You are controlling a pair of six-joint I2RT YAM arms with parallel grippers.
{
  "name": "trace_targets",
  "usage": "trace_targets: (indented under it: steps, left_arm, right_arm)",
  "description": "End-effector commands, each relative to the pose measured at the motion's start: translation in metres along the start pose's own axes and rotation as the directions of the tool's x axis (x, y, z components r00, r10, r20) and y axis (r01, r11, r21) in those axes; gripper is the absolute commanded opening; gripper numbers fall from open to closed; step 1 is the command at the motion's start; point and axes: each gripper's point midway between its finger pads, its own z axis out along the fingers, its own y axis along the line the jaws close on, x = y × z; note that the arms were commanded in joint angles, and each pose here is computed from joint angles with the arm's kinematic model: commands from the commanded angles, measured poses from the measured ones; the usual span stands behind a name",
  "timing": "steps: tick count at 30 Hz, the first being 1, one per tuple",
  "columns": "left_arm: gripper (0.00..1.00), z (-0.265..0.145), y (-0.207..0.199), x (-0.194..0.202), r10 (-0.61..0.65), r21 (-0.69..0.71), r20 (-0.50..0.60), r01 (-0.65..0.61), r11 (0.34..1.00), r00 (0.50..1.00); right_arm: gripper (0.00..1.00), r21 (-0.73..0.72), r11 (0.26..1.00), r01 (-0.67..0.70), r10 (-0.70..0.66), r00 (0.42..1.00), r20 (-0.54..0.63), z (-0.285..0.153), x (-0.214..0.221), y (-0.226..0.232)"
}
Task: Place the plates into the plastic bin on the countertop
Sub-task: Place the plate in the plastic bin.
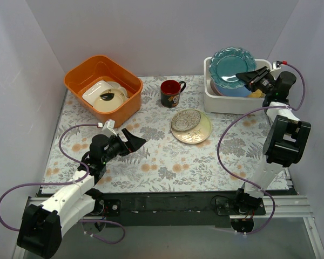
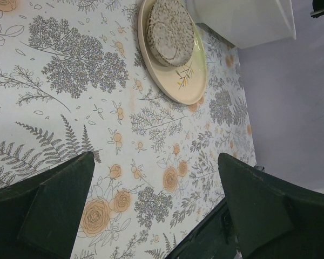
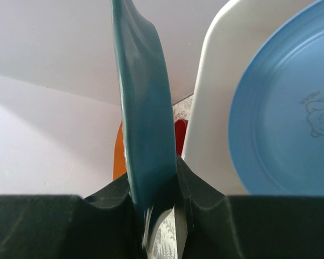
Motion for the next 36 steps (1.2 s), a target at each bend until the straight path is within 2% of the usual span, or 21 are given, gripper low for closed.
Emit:
trace_targets:
  steps: [1,36]
  left_arm:
    - [0.98,-0.001,0.000,0.003,0.018,0.008,-0.008,-0.018,1.000,1.000]
    - [0.98,0.005,0.002,0.007,0.017,0.013,-0.037,-0.017,1.000,0.999]
  right_arm:
    - [0.01,-0.062,0.988,0.143,-0.137,0.985,0.103,0.000,-0.037,0.038]
    - [0.01,0.105,0.989,0.103,-0.116,0.986,0.122,0.014,-0.057,-0.022]
